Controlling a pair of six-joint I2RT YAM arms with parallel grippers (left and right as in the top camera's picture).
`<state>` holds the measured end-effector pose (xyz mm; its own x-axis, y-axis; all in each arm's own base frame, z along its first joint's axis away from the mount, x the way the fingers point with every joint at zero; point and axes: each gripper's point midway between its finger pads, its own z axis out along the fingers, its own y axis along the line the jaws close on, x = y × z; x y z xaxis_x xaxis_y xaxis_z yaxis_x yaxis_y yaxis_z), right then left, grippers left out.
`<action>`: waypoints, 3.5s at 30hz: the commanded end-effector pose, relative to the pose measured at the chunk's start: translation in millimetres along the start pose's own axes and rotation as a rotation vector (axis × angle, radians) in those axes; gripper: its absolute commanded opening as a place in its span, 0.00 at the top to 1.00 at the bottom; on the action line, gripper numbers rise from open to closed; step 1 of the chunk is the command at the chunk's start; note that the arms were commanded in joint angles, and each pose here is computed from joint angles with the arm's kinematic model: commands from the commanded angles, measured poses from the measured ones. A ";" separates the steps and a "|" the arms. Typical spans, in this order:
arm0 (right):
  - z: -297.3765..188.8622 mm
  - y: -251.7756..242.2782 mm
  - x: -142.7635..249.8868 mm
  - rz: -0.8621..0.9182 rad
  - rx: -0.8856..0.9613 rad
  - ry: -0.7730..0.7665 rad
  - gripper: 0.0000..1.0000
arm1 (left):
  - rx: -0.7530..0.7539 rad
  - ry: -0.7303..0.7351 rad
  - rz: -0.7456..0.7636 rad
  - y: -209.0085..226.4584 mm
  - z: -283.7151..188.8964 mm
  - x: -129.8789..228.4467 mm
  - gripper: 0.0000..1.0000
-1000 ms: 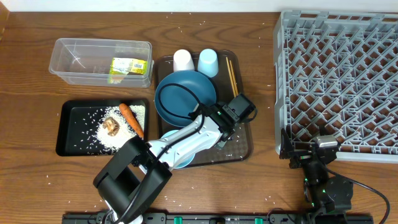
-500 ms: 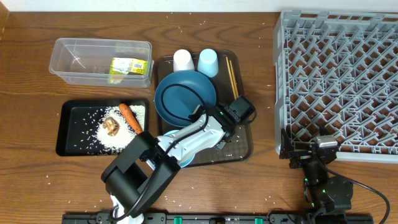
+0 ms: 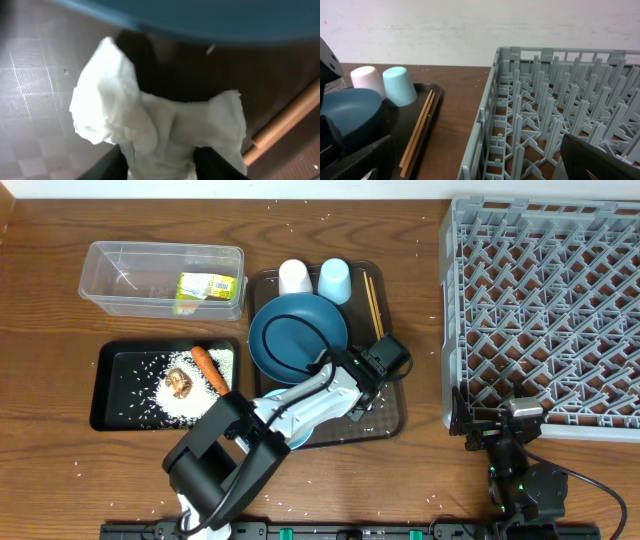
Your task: Sort waste into correct bins and load items into the dishwasher rack
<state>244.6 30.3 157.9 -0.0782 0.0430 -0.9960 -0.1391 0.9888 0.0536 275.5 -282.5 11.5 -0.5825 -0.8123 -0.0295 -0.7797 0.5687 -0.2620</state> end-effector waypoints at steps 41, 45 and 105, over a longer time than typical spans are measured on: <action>-0.4 -5.5 0.3 0.015 0.024 -0.001 0.01 | 0.397 -0.718 0.138 -50.3 -177.7 -346.5 0.94; -0.4 -5.5 0.3 0.015 0.024 -0.001 0.01 | 0.390 -0.658 0.062 -19.3 -165.6 -387.9 0.94; -0.4 -5.5 0.3 0.015 0.024 -0.001 0.01 | -0.319 -0.371 -0.733 292.9 -266.5 -240.7 0.02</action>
<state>244.6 30.3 157.9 -0.0781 0.0430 -0.9960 -0.1387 0.9889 0.0536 134.7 114.2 200.9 0.1101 -0.9445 -0.3096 -0.9930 -0.0908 -0.0760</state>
